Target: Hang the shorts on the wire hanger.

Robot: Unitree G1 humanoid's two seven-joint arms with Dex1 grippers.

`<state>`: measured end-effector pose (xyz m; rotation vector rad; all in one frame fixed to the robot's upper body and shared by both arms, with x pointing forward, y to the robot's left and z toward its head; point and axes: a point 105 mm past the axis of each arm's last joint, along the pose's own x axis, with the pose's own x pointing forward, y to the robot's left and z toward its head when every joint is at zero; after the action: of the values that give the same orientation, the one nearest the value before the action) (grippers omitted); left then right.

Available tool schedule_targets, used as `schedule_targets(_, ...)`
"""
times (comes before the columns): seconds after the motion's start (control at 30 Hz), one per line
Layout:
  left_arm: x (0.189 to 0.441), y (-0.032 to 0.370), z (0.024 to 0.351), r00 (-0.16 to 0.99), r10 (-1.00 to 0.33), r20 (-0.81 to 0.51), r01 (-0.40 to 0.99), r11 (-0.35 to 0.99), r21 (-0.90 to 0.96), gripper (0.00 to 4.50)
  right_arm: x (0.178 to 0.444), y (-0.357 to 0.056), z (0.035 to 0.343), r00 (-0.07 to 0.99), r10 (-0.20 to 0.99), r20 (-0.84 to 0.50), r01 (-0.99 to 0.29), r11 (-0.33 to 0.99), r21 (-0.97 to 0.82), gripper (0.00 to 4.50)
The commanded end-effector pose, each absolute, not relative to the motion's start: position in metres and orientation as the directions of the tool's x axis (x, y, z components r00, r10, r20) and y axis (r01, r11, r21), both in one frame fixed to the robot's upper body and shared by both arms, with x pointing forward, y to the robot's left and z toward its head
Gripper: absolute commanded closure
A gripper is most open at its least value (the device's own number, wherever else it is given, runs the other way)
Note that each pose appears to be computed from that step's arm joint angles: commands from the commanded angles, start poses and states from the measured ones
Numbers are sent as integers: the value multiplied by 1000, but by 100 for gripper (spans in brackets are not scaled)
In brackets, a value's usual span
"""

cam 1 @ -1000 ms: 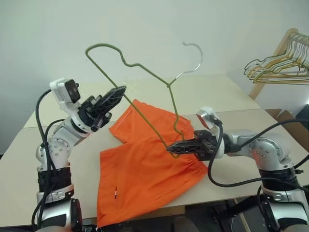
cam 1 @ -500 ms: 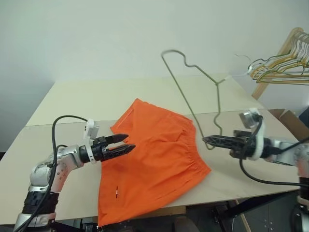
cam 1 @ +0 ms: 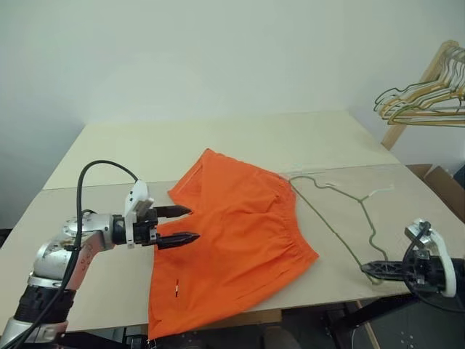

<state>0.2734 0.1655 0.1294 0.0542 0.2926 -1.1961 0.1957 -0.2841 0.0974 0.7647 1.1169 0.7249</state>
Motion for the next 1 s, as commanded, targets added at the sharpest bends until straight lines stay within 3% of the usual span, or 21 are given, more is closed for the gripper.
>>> schedule_targets(0.03, 270, 163, 135, 317, -913, -258, 937, 343, -63, 2, 196, -289, 103, 276, 824, -496, -121, 541, 832, 450)
schedule_targets(0.57, 262, 157, 127, 313, -914, -257, 938, 340, -67, 2, 183, -288, 90, 204, 803, -560, -12, 574, 819, 450)
schedule_targets(1.0, 259, 154, 122, 329, -908, -259, 932, 357, -69, 2, 192, -307, 91, 285, 754, -592, 54, 604, 795, 450)
